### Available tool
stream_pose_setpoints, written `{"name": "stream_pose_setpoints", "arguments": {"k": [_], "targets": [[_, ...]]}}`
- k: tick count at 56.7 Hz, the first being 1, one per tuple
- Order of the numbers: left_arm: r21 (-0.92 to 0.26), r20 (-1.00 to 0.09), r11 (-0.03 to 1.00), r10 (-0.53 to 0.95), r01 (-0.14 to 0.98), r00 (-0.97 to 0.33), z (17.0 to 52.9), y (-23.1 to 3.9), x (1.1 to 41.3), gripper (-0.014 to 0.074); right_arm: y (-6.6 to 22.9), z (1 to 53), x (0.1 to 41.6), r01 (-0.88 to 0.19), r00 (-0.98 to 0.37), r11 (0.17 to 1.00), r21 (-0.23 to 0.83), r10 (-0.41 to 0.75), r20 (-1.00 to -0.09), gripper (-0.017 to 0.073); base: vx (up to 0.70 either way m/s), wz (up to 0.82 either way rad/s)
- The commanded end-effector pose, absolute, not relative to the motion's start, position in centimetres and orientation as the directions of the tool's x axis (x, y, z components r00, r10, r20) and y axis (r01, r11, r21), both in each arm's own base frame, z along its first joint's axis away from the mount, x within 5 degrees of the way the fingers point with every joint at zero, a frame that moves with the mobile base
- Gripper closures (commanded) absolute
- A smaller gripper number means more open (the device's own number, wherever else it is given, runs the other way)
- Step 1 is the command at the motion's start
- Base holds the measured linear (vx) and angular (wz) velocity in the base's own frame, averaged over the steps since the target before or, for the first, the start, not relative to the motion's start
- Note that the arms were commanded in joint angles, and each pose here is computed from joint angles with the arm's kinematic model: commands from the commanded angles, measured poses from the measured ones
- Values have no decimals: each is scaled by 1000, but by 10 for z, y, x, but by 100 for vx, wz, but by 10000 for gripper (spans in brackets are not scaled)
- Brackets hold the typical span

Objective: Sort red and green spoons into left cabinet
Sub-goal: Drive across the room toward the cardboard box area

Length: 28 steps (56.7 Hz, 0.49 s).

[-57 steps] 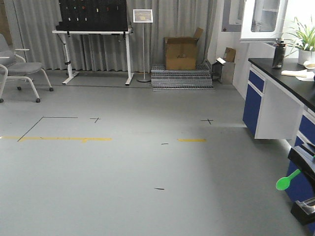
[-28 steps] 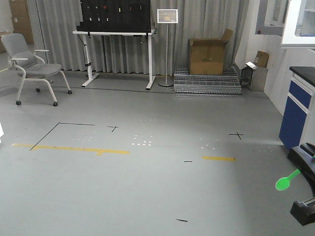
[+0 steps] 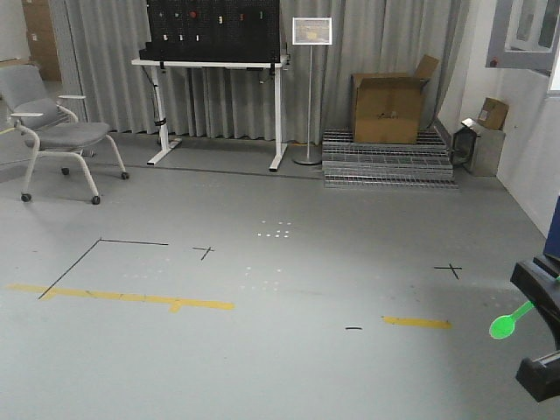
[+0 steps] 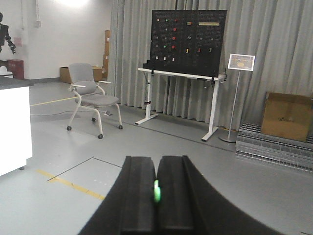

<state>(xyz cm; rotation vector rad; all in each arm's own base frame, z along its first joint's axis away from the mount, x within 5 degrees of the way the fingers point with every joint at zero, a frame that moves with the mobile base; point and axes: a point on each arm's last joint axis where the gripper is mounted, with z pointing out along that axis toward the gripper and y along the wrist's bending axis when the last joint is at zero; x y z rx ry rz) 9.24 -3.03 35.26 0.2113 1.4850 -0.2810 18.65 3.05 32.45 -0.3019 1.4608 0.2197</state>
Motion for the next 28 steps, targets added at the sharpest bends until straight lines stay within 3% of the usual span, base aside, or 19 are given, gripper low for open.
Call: {"name": "stream_pose_setpoints", "arguments": {"k": [1, 28], "targets": [[-38, -984, 942, -94, 334, 153, 368, -31, 90, 597, 33, 343, 184, -351, 192, 934, -66, 3, -981, 565, 58, -1], [-38, -984, 942, -94, 334, 153, 368, -31, 90, 597, 33, 343, 184, -351, 192, 934, -66, 3, -981, 565, 58, -5]]}}
